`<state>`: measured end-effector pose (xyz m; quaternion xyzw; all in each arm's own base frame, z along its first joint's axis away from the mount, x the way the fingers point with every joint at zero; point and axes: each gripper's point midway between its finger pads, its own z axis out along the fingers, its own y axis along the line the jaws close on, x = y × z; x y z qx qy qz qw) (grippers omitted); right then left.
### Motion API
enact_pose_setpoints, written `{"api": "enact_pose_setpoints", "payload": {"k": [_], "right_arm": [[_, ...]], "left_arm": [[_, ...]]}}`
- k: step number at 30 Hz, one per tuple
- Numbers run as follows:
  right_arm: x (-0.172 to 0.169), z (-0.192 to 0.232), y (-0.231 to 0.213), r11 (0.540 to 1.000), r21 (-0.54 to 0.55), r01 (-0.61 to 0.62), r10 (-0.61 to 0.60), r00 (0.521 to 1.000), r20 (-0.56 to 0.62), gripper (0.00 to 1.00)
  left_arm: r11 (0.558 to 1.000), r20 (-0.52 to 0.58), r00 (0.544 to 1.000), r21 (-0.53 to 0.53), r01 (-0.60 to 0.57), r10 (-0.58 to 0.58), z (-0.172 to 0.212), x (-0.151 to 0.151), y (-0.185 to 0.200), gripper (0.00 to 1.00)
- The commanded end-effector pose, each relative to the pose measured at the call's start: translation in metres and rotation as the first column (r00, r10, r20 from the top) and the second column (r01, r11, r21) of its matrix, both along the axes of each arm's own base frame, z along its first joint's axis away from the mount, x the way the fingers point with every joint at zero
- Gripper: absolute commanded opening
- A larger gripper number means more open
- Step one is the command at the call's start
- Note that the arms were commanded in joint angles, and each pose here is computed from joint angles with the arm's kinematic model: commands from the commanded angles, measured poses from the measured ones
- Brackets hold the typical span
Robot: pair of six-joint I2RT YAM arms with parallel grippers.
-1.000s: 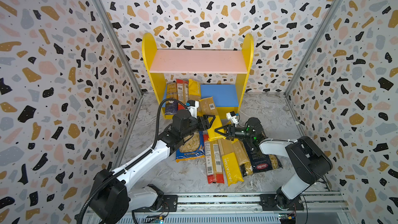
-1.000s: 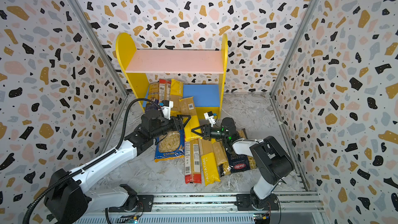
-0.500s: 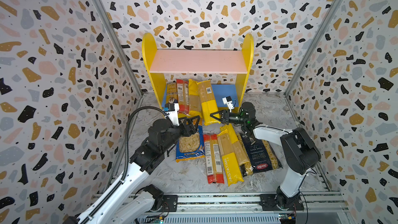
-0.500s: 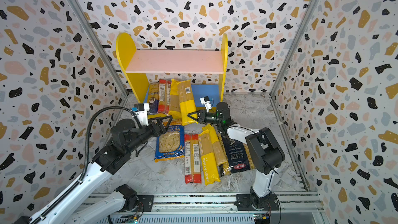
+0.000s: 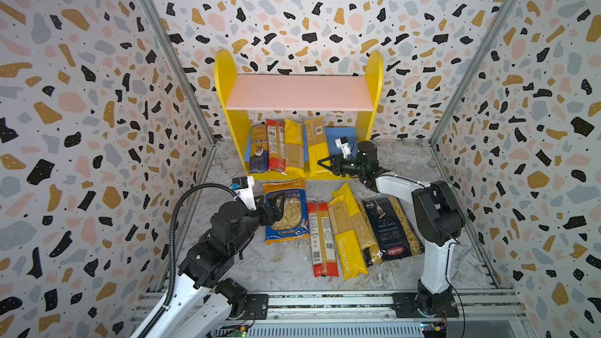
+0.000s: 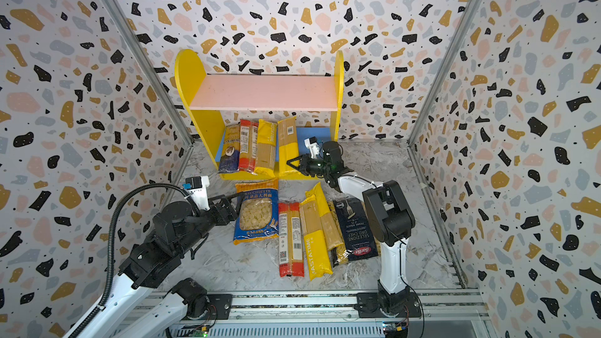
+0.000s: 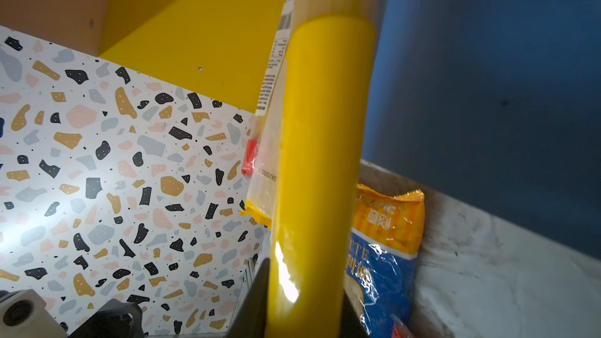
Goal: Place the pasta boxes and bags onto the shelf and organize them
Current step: 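Stand the yellow Pastatime pack on the blue shelf with the right gripper and open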
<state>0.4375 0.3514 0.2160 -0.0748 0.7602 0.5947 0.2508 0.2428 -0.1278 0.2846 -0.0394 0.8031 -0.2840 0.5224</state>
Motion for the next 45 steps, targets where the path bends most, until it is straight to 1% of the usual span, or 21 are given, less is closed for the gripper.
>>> {"api": "enact_pose_setpoints", "payload": {"k": [1, 6, 15, 25, 28, 30, 37, 39, 41, 45], "right_arm": [[0.009, 0.082, 0.003, 0.997, 0.078, -0.020, -0.005, 0.954, 0.301, 0.00], [0.016, 0.079, 0.010, 0.997, 0.082, -0.015, -0.009, 0.959, 0.285, 0.00], [0.023, 0.077, 0.027, 0.999, 0.048, 0.001, -0.015, 0.958, 0.287, 0.00], [0.028, 0.071, 0.033, 0.999, 0.029, 0.035, -0.041, 0.965, 0.259, 0.00], [0.031, 0.068, 0.034, 0.999, 0.021, 0.041, -0.045, 0.970, 0.239, 0.07], [0.030, 0.067, 0.034, 0.999, 0.009, 0.047, -0.048, 0.970, 0.240, 0.14], [0.030, 0.069, 0.027, 0.991, -0.078, 0.105, -0.081, 0.962, 0.260, 0.49], [0.030, 0.067, 0.025, 0.988, -0.102, 0.114, -0.084, 0.962, 0.260, 0.53], [0.030, 0.065, 0.023, 0.986, -0.114, 0.120, -0.088, 0.963, 0.255, 0.54], [0.028, 0.063, 0.017, 0.980, -0.147, 0.134, -0.093, 0.963, 0.253, 0.61]], "left_arm": [[1.000, 0.019, 1.000, 0.017, -0.001, 0.001, 0.000, 0.003, 0.001, 0.85], [1.000, 0.023, 1.000, 0.022, 0.007, -0.007, -0.001, 0.003, 0.000, 0.86], [0.999, 0.034, 0.999, 0.038, 0.002, -0.003, 0.002, 0.000, 0.003, 0.87], [0.999, 0.044, 0.999, 0.036, 0.002, -0.004, 0.003, -0.004, 0.006, 0.87], [0.999, 0.043, 0.999, 0.041, 0.006, -0.008, 0.002, -0.006, 0.006, 0.87], [0.999, 0.045, 0.999, 0.041, 0.008, -0.010, 0.003, -0.006, 0.006, 0.87], [0.999, 0.049, 0.999, 0.036, 0.016, -0.018, 0.004, -0.009, 0.006, 0.88], [0.999, 0.048, 0.998, 0.035, 0.024, -0.026, 0.003, -0.009, 0.004, 0.88], [0.999, 0.050, 0.998, 0.028, 0.027, -0.029, 0.004, -0.009, 0.004, 0.88], [0.999, 0.052, 0.998, 0.021, 0.032, -0.033, 0.005, -0.010, 0.003, 0.88]]}}
